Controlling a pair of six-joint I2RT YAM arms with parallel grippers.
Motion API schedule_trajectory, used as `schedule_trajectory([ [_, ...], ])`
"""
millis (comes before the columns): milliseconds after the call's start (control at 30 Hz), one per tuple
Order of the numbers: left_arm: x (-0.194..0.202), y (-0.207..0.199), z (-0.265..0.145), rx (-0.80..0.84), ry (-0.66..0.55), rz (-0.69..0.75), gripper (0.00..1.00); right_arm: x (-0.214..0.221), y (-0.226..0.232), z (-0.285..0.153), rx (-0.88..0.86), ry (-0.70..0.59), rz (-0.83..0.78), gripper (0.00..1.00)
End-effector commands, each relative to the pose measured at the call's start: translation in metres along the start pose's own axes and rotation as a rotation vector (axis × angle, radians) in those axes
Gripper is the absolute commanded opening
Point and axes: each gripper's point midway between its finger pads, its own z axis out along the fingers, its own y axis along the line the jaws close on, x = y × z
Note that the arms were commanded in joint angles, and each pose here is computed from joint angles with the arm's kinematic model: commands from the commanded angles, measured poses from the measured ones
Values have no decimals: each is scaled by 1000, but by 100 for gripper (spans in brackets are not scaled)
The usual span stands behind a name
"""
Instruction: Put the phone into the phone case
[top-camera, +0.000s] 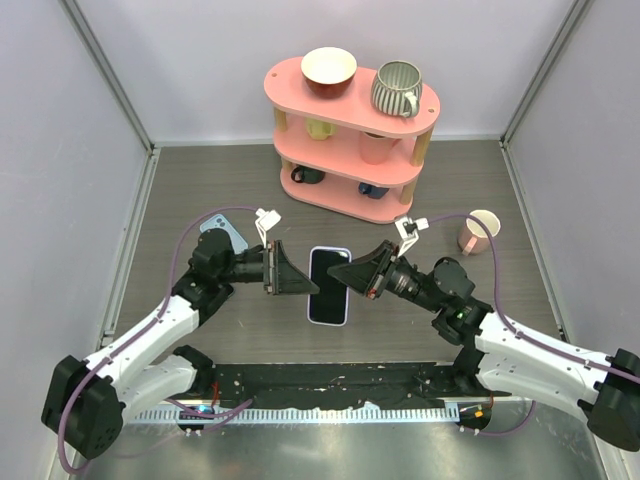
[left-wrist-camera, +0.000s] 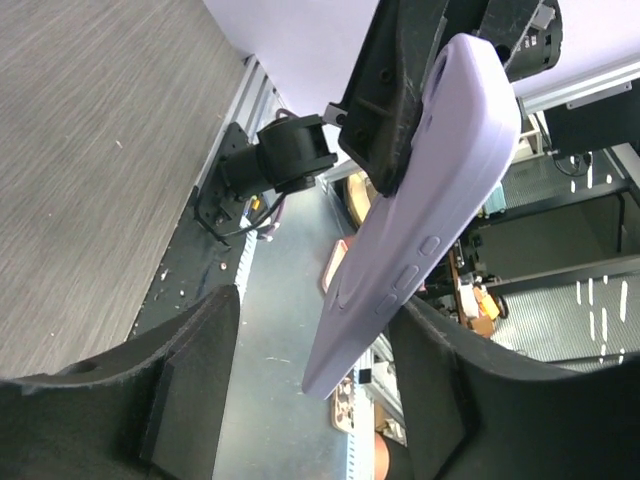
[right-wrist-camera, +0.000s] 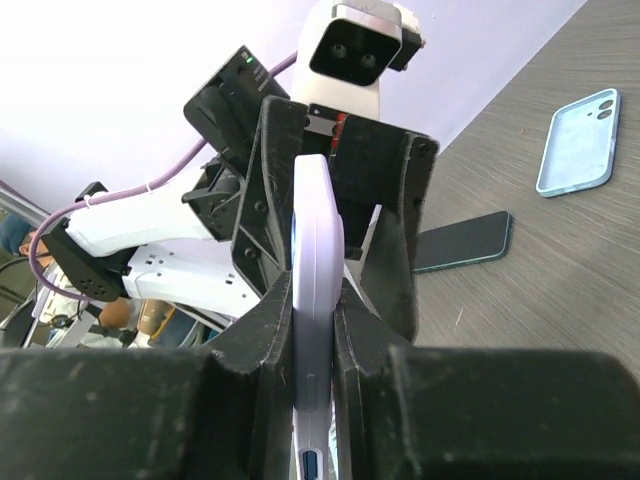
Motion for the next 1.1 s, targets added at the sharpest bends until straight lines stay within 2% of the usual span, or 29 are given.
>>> schedule_trajectory([
  [0,-5,-16,4,84,-21,15,52,-36,32,5,-105,-142,7,11],
  [67,-6,-16,5,82,-25,7,40,-34,27,7,-79,-129,7,14],
  [100,-7,-16,5,80,-27,5,28,-36,28,7,-75,-131,6,18],
  [167,-6,-14,6,77,-18,-9,14,-37,24,8,-53,-130,10,22],
  [200,-6,-15,6,82,-13,-16,4,-37,25,8,-51,-130,15,28],
  [233,-6,-17,5,89,-11,-14,0,-39,27,7,-54,-134,18,32],
  [300,-7,-18,5,88,-12,-26,0,-41,24,8,-26,-141,19,44],
  [400,-7,-17,5,79,-13,-52,0,-49,24,2,-8,-175,0,54],
  [733,2,-16,3,80,13,-88,0,-61,21,3,47,-204,-26,54],
  [767,3,-14,3,77,16,-91,0,-66,19,2,61,-227,-27,54],
  [833,6,-10,4,71,32,-110,0,-68,20,2,61,-238,-33,27],
  [867,6,-9,4,70,33,-116,0,-67,20,2,63,-229,-42,5],
  [900,5,-9,4,67,30,-117,0,-70,24,3,57,-226,-47,1],
  [1067,3,-9,5,55,21,-119,0,-63,20,9,83,-170,-61,1],
])
